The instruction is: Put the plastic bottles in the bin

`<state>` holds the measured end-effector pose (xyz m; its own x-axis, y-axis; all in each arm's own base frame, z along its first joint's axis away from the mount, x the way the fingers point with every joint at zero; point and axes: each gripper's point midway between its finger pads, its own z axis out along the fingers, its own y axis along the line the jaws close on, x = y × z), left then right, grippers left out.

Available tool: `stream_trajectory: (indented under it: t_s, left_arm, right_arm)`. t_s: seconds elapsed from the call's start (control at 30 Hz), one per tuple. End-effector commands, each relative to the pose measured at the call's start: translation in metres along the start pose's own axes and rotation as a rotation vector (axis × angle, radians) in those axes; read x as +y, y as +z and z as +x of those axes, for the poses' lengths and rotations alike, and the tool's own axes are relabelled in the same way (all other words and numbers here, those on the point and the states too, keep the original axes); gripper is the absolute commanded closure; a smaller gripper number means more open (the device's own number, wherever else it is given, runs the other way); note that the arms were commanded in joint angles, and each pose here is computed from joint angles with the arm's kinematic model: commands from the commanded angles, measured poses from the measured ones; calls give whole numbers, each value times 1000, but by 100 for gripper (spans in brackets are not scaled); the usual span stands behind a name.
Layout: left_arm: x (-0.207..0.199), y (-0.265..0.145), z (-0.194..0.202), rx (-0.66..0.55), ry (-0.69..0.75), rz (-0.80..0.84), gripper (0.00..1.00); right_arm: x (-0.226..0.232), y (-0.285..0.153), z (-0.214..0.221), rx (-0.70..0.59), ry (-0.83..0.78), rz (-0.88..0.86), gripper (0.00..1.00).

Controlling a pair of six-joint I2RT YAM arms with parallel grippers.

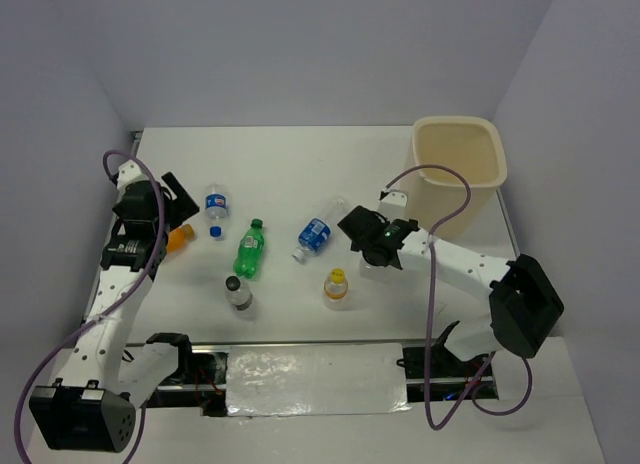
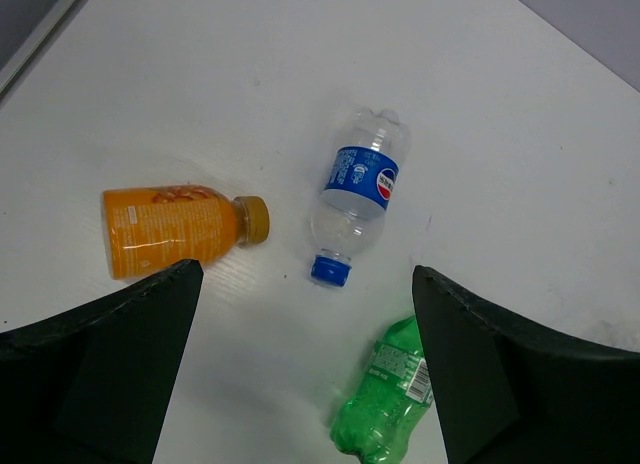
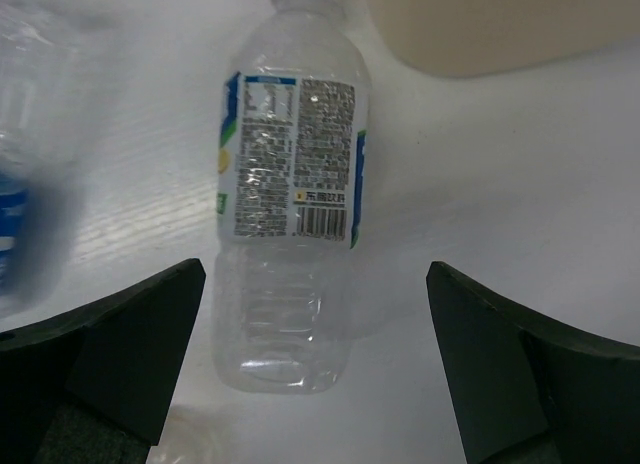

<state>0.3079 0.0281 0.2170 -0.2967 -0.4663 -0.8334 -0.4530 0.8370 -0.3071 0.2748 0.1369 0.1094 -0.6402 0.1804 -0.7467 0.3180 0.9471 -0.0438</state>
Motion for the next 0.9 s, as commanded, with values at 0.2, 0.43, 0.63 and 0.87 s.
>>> stream_trajectory:
  t_s: [0.2,0.43,0.63,0.87]
  left_arm:
    - [-4,8,-6,-15,-27,0,1]
    - [-6,9,-5,-11,-28,8,1]
    - [-8,6,-6,-21,-29,24,1]
    - [-8,5,-7,-19,-23,33,1]
  right_arm:
    - [14,58,33,63,108,-33,2]
    - [31,55,25,26,104,-139,43]
    - [61,-12,-39,-141,7,-383,57]
    - [65,-127,-158,-480,-33,-625,52]
